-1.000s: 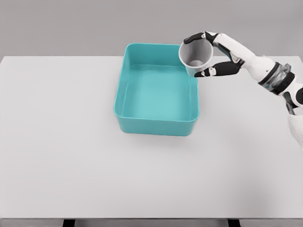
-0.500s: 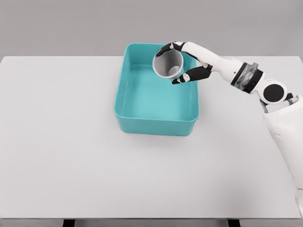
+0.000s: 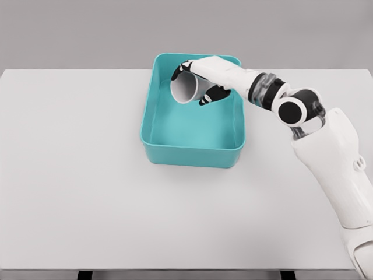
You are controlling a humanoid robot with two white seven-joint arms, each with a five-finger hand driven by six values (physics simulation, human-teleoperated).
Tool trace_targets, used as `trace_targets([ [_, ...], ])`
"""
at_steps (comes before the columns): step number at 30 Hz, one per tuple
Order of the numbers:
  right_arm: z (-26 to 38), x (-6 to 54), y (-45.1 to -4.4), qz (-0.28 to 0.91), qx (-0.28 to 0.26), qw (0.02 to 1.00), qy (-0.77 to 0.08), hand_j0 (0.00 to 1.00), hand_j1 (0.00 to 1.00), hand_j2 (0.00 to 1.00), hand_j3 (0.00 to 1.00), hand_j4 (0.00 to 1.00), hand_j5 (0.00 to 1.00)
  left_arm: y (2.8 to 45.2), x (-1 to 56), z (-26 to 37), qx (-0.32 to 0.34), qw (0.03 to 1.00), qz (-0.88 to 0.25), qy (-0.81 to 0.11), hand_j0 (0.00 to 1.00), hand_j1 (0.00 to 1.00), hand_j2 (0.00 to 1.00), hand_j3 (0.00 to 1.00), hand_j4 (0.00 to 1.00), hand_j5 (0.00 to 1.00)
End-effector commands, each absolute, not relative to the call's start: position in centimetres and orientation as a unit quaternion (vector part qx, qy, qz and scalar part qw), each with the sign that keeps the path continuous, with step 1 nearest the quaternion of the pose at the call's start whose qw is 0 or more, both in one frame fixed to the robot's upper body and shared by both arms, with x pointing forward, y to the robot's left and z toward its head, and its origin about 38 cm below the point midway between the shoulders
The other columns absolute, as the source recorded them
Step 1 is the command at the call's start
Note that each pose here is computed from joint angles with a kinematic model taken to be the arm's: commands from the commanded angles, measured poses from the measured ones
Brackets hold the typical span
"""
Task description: Put the paper cup into the basket with your right arm
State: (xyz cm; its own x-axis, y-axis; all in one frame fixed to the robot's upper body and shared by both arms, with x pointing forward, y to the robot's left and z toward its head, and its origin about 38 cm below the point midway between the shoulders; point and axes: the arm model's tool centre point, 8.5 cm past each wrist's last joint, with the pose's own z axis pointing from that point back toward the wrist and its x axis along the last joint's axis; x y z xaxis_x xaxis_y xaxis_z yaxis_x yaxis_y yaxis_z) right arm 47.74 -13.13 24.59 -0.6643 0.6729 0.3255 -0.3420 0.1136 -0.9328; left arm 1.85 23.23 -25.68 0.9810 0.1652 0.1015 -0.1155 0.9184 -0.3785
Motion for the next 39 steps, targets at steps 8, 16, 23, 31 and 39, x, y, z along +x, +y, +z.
trace_targets([
  [8,23.1,47.2,-10.9,0.69,-0.162,0.377,-0.596,0.72,0.72,0.72,0.72,0.72,0.72,23.2,1.9,-25.7,-0.189,0.977,0.072,-0.066,1.0,1.0,1.0,1.0,1.0,1.0],
  [16,22.3,47.1,-10.6,0.703,-0.169,0.372,-0.582,0.86,0.86,0.86,0.86,0.86,0.86,23.2,1.9,-25.7,-0.189,0.977,0.072,-0.066,1.0,1.0,1.0,1.0,1.0,1.0],
  [23,22.3,46.9,-10.3,0.706,-0.167,0.365,-0.583,1.0,1.0,1.0,1.0,1.0,1.0,23.2,1.9,-25.7,-0.189,0.977,0.072,-0.066,1.0,1.0,1.0,1.0,1.0,1.0],
  [31,25.1,46.6,-11.5,0.66,-0.113,0.378,-0.639,1.0,1.0,1.0,1.0,1.0,1.0,23.2,1.9,-25.7,-0.189,0.977,0.072,-0.066,1.0,1.0,1.0,1.0,1.0,1.0],
  [39,31.0,45.0,-28.3,0.469,-0.053,0.438,-0.765,1.0,1.0,1.0,1.0,1.0,1.0,23.2,1.9,-25.7,-0.189,0.977,0.072,-0.066,1.0,1.0,1.0,1.0,1.0,1.0],
])
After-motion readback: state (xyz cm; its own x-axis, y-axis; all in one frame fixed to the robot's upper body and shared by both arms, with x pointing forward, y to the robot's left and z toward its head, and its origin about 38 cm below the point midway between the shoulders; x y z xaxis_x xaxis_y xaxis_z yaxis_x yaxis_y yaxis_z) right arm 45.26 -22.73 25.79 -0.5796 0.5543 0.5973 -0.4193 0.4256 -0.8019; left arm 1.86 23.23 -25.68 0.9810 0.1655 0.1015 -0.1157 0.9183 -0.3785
